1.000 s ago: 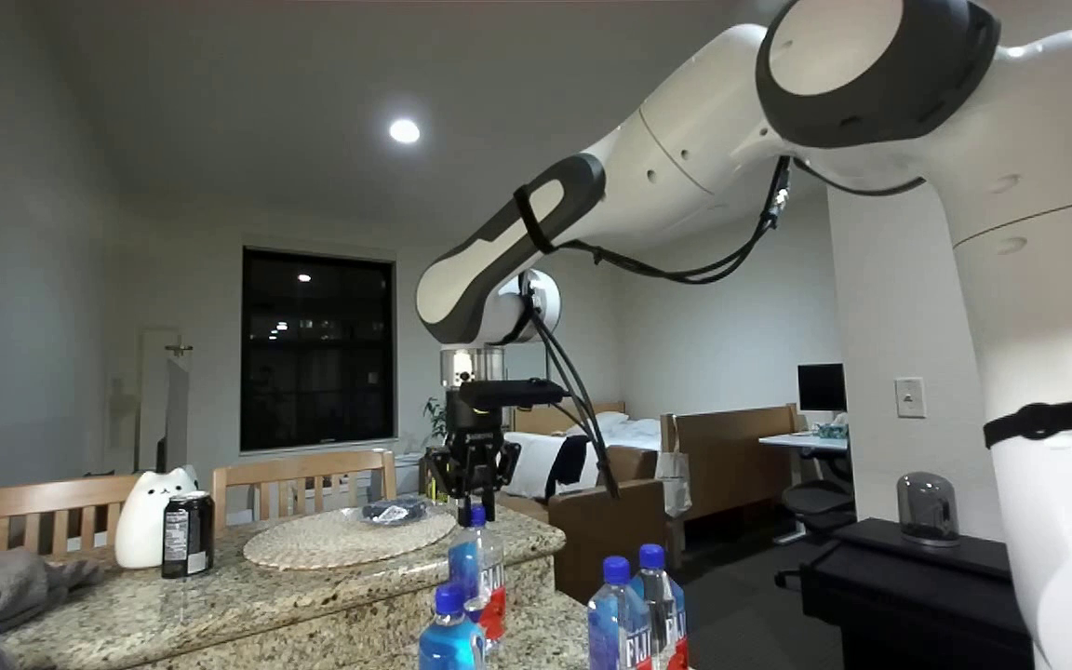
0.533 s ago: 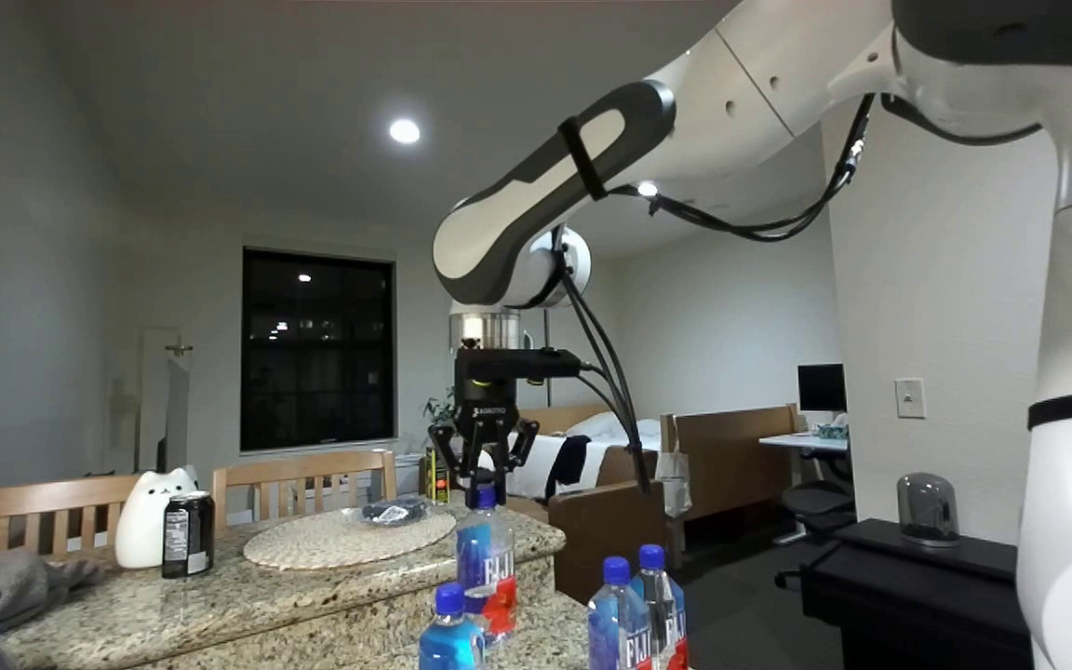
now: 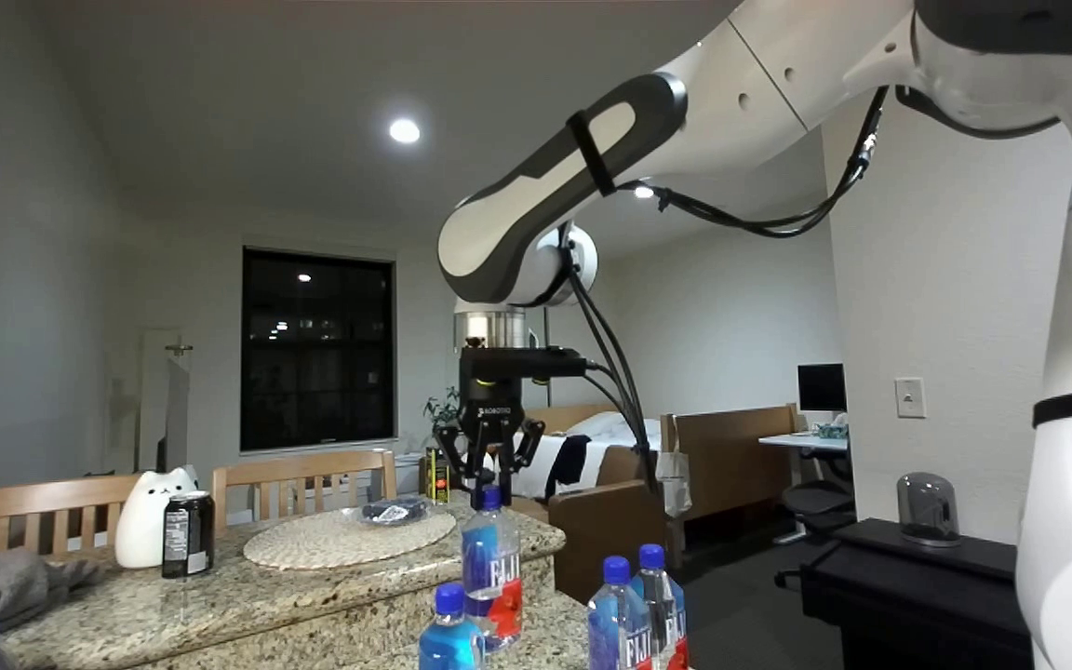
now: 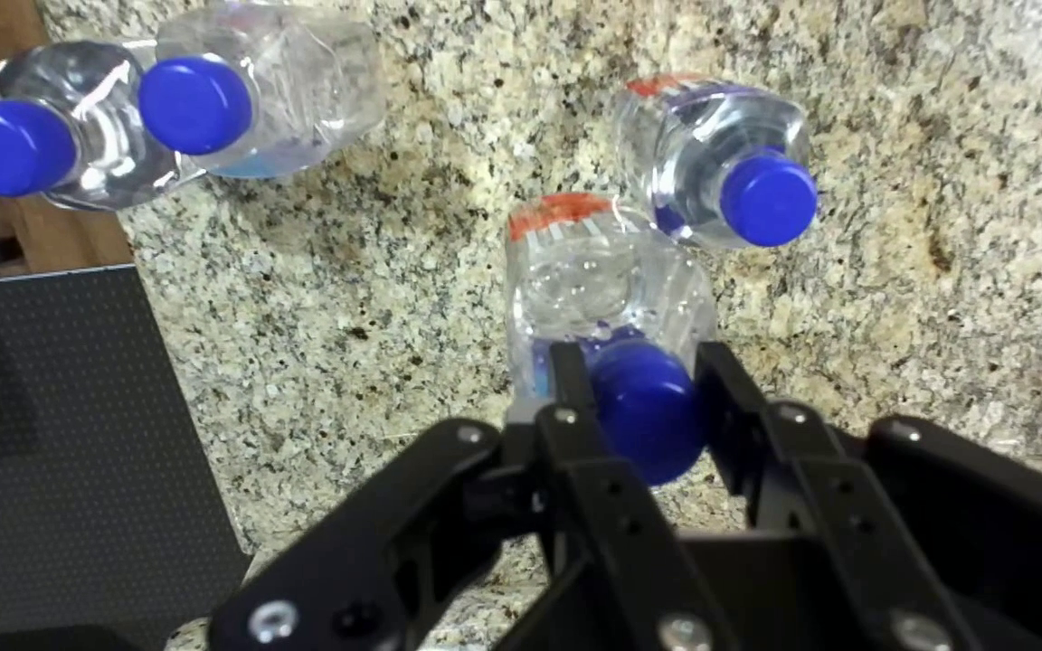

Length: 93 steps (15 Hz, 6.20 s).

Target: Put the bottles in a straight line

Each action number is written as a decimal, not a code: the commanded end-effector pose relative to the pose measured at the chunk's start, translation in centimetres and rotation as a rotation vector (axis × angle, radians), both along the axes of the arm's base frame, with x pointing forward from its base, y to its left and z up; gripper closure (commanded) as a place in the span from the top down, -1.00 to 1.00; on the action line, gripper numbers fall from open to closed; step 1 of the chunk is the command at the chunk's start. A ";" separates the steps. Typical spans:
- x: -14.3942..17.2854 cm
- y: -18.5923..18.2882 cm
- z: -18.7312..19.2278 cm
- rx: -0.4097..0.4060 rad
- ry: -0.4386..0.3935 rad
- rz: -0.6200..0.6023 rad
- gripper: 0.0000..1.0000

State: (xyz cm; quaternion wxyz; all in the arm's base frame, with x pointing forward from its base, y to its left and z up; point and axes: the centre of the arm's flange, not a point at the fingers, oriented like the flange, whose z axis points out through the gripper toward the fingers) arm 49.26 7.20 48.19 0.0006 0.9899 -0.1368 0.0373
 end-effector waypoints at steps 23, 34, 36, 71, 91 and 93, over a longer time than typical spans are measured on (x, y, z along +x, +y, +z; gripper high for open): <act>-3.6 -5.1 -7.5 0.080 0.229 0.134 -0.72; -5.0 -4.7 -9.7 -0.005 0.182 0.123 -0.72; -5.1 -4.4 -9.7 -0.006 0.171 0.127 -0.72; -0.8 1.9 -2.0 0.138 -0.048 0.233 1.00; -0.1 9.0 -8.1 -0.007 0.052 -0.246 1.00; -0.2 8.8 -8.0 -0.007 0.067 -0.245 1.00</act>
